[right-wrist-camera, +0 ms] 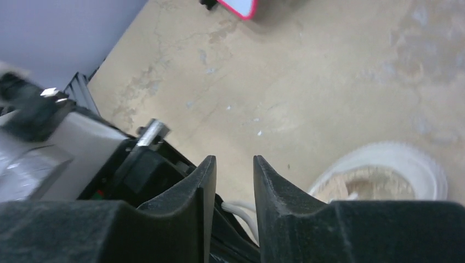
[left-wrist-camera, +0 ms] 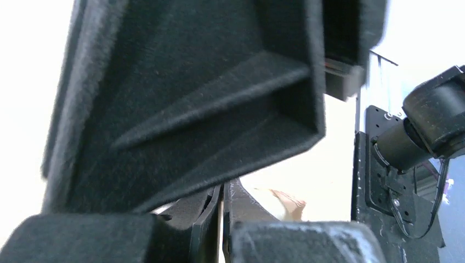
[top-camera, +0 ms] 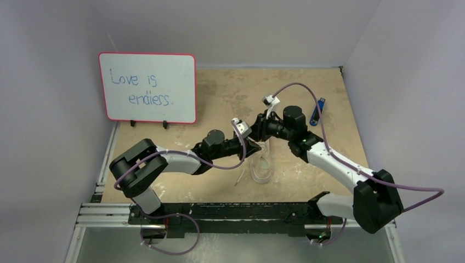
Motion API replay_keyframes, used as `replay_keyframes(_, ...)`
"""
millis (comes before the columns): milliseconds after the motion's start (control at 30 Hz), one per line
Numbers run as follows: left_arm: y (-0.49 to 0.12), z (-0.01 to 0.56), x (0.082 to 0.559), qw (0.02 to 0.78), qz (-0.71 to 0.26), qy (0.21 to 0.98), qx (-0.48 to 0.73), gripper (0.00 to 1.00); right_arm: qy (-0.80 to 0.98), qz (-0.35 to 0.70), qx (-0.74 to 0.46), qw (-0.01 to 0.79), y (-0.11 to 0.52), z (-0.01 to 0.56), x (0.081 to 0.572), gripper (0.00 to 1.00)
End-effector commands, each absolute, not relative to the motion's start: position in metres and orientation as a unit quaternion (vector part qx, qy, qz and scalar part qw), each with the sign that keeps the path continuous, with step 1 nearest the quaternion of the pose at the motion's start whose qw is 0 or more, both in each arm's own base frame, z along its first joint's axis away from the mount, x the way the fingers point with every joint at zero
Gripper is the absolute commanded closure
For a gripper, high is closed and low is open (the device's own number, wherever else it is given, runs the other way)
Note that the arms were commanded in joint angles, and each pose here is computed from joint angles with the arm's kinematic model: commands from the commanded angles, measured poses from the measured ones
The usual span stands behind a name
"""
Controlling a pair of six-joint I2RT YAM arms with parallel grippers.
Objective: Tie the shoes
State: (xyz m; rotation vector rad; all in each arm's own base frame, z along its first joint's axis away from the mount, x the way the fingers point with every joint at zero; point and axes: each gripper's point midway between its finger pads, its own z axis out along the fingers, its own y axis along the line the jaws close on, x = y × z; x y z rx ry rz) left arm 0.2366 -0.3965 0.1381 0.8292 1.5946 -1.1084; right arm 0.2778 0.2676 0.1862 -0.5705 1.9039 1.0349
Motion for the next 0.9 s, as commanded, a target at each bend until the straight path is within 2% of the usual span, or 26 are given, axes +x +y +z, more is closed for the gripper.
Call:
replay_keyframes(0, -0.397, 0.178, 0.235, 0.532, -0.481, 0.615, 0.328, 1.0, 0.83, 0.415, -0.109, 0.357, 0.258, 0.183, 0.266, 0.65)
replay_keyframes(33, -0.398, 0.178, 0.234, 0.531, -0.482, 0.615, 0.328, 1.0, 0.829, 0.418, -0.124, 0.351, 0.259, 0.19, 0.262, 0.65)
replay_keyframes(167, -0.398, 0.174, 0.234, 0.523, -0.481, 0.621, 0.331, 1.0, 0.876, 0.321, -0.112, 0.343, 0.223, 0.197, 0.27, 0.4)
replay_keyframes(267, -0.398, 0.171, 0.235, 0.518, -0.473, 0.628, 0.337, 1.0, 0.905, 0.277, -0.093, 0.31, 0.188, 0.195, 0.272, 0.35)
replay_keyframes(400, -0.399, 0.168, 0.237, 0.513, -0.462, 0.636, 0.345, 1.0, 0.898, 0.315, -0.103, 0.288, 0.161, 0.191, 0.262, 0.38)
replay_keyframes(500, -0.4, 0.168, 0.236, 0.509, -0.464, 0.636, 0.348, 1.0, 0.862, 0.36, -0.184, 0.305, 0.169, 0.194, 0.241, 0.35)
replay_keyframes(633, -0.401, 0.166, 0.235, 0.503, -0.464, 0.639, 0.351, 1.0, 0.827, 0.374, -0.265, 0.325, 0.174, 0.183, 0.23, 0.4)
replay_keyframes(867, -0.403, 0.166, 0.239, 0.503, -0.45, 0.64, 0.367, 1.0, 0.819, 0.413, -0.275, 0.288, 0.184, 0.159, 0.222, 0.43)
